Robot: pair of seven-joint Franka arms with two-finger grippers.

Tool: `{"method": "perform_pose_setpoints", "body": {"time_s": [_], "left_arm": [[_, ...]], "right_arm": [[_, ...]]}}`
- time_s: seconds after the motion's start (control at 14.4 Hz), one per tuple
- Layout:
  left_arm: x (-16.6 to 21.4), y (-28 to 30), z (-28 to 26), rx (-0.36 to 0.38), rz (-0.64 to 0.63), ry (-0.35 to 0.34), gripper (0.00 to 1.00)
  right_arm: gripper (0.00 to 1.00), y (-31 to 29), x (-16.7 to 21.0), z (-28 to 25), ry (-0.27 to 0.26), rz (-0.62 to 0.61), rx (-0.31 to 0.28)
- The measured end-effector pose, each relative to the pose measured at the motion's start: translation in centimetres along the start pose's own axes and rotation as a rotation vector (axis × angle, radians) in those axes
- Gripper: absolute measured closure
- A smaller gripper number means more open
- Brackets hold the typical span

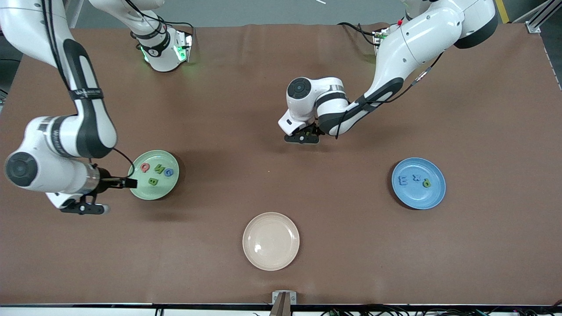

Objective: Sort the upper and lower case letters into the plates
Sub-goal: 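Grasp the green u with the left gripper while the right gripper withdraws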

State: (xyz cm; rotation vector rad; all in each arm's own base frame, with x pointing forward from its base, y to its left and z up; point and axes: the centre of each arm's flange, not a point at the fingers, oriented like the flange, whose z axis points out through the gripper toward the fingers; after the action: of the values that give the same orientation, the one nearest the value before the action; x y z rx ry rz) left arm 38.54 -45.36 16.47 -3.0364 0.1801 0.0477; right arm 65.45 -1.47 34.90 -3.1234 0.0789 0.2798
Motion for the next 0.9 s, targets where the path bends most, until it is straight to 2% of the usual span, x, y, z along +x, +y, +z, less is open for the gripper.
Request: {"method": "perform_pose_setpoints", "body": {"time_s": [0.21,0.35,0.56,0.69,0.76,0.83,0.9], "left_arm": [[0.0,0.0,0.0,-0.005,-0.006,0.0,0.02],[-0.1,0.0,0.1,-0.005,-0.02,-0.001,0.02],[-0.3,0.0,0.1,-0.006,-0.035,-0.003,0.03],[-0.4,0.0,0.1,-0.007,-0.035,-0.005,0.04],[-0.5,0.1,0.1,-0.01,-0.034,-0.005,0.08],[-0.5,0.0,0.1,-0.01,-0.034,-0.005,0.08],[-0.5,0.1,0.0,-0.013,-0.033,-0.004,0.15]], "right_arm": [[0.0,1.8,-1.9,-3.7,-0.041,-0.003,0.003],[0.0,2.0,-3.3,-6.2,-0.046,-0.001,0.004],[0.0,2.5,-4.6,-9.5,-0.008,0.004,0.005],[0.0,2.6,-4.9,-12.2,-0.001,0.003,-0.01],[0.0,2.8,-5.0,-13.7,0.007,0.005,-0.012],[0.0,2.9,-5.1,-15.1,0.02,0.008,-0.012],[0.0,3.1,-5.2,-15.9,0.031,0.01,-0.012]]}}
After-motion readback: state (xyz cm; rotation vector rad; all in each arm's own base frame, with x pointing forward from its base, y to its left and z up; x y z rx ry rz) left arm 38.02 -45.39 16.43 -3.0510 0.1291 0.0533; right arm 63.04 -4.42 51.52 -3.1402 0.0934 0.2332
